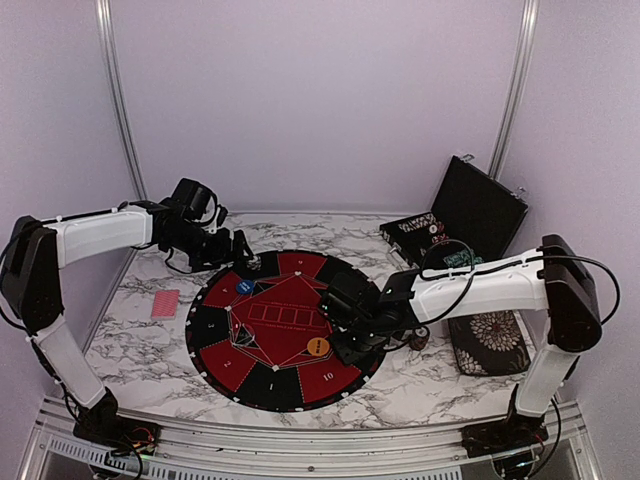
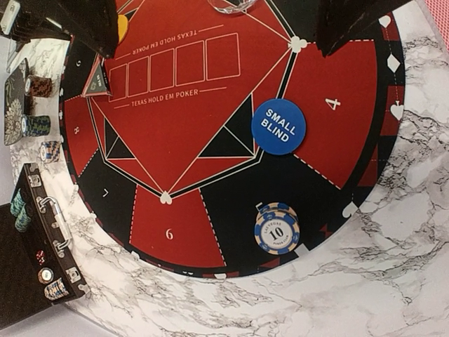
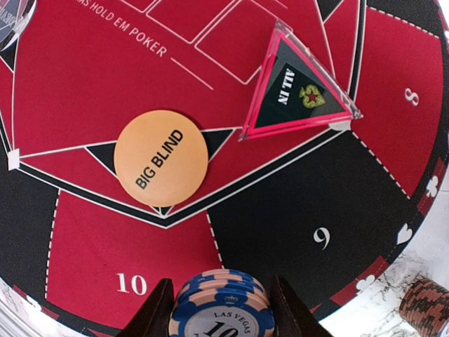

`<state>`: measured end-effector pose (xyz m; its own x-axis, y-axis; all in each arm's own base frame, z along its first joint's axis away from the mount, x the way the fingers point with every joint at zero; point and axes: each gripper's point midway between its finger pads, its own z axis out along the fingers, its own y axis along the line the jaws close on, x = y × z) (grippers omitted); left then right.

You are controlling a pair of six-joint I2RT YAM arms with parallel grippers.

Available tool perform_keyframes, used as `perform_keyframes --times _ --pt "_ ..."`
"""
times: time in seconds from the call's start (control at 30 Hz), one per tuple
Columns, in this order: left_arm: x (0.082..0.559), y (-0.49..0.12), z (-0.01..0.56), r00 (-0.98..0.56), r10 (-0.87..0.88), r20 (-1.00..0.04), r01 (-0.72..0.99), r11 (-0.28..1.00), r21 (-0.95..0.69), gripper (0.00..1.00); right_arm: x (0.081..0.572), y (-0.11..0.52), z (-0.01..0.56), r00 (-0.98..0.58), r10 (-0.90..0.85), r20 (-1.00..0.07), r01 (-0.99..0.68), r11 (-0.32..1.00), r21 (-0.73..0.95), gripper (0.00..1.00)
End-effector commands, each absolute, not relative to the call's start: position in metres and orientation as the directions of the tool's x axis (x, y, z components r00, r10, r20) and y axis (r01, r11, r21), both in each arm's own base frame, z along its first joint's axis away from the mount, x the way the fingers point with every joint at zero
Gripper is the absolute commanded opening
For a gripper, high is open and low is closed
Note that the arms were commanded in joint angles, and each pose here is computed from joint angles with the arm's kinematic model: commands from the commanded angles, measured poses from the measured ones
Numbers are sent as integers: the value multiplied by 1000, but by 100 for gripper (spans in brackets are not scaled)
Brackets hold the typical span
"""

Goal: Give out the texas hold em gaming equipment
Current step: Place the poker chips pile in the big blind area.

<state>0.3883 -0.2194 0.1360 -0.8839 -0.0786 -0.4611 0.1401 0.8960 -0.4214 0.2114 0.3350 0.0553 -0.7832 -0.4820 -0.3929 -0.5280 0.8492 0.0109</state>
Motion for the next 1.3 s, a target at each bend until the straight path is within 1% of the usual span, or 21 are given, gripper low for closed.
perform_keyframes --times 0.0,0.43,0.83,1.27 --pt "392 -219 142 -875 -95 -475 142 887 -439 99 217 339 57 -773 -476 -419 -522 853 -8 34" --pt "394 -219 141 -879 -97 -467 139 884 -446 99 243 326 52 -785 -446 -430 -492 870 -5 34" --pt "396 -221 141 -880 -96 -465 143 880 -453 99 249 335 37 -787 -450 -422 -502 865 14 35" --pt "394 -223 138 -886 -87 -455 150 876 -459 99 252 331 26 -794 -457 -400 -496 868 -6 36"
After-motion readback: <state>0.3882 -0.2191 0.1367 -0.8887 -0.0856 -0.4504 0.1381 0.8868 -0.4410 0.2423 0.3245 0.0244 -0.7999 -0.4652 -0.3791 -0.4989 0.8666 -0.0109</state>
